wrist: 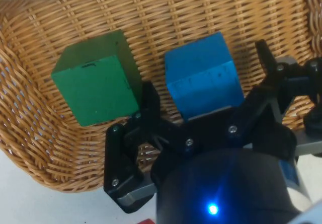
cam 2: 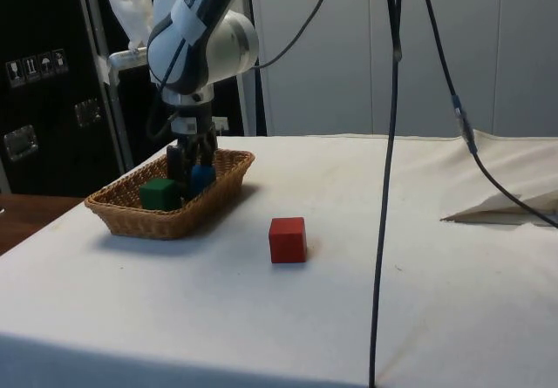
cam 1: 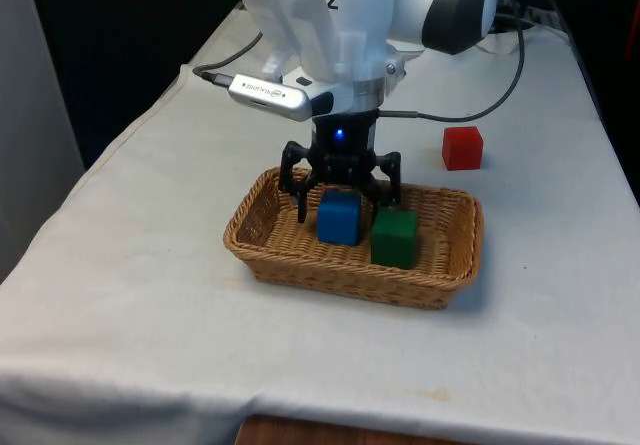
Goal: Pick up exactly two blocks and place them into the basket.
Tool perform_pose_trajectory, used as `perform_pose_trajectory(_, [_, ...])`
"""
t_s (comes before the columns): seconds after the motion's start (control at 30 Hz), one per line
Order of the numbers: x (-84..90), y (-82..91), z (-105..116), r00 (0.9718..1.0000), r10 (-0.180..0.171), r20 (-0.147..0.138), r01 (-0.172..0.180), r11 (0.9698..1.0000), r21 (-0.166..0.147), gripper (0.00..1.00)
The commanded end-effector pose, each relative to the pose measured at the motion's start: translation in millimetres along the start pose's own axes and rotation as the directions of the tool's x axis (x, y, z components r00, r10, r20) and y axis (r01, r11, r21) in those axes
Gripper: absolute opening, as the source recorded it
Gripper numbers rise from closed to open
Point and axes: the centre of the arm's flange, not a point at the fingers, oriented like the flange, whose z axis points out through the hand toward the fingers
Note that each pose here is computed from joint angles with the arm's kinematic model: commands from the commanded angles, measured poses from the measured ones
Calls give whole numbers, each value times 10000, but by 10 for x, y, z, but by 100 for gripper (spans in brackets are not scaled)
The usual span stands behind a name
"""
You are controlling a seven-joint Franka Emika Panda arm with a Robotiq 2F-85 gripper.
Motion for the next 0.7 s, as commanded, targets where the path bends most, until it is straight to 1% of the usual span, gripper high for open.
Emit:
perform_pose_trajectory(0.0, [6,-1,3,10000,-7,-19,7,10000,-13,100])
perform_pose_trajectory(0.13, [27,44,-183,10000,63,-76,-63,10000,0,100])
perform_pose_trajectory(0.17, [35,46,-113,9999,57,-102,-57,10000,5,100])
perform_pose_trajectory(0.23, [12,54,-269,9999,88,-56,-88,10000,41,100])
perform_pose_trajectory(0.27, [12,54,-269,9999,88,-56,-88,10000,41,100])
perform_pose_trajectory(0.4, [-46,75,-458,9999,106,-73,-105,9999,120,100])
perform_pose_trajectory(0.43, [-36,78,-433,9999,92,-94,-90,9998,197,100])
perform_pose_trajectory(0.47, [-60,75,-494,9999,108,-79,-107,9998,137,100])
perform_pose_trajectory(0.5, [-74,81,-529,9999,115,-87,-114,9998,154,100])
perform_pose_trajectory(0.53, [-102,87,-608,9999,103,-115,-101,9998,197,100])
perform_pose_trajectory(0.63, [-151,106,-701,9999,111,-132,-108,9997,230,100])
perform_pose_trajectory(0.67, [-125,99,-666,9998,86,-169,-80,9995,319,100])
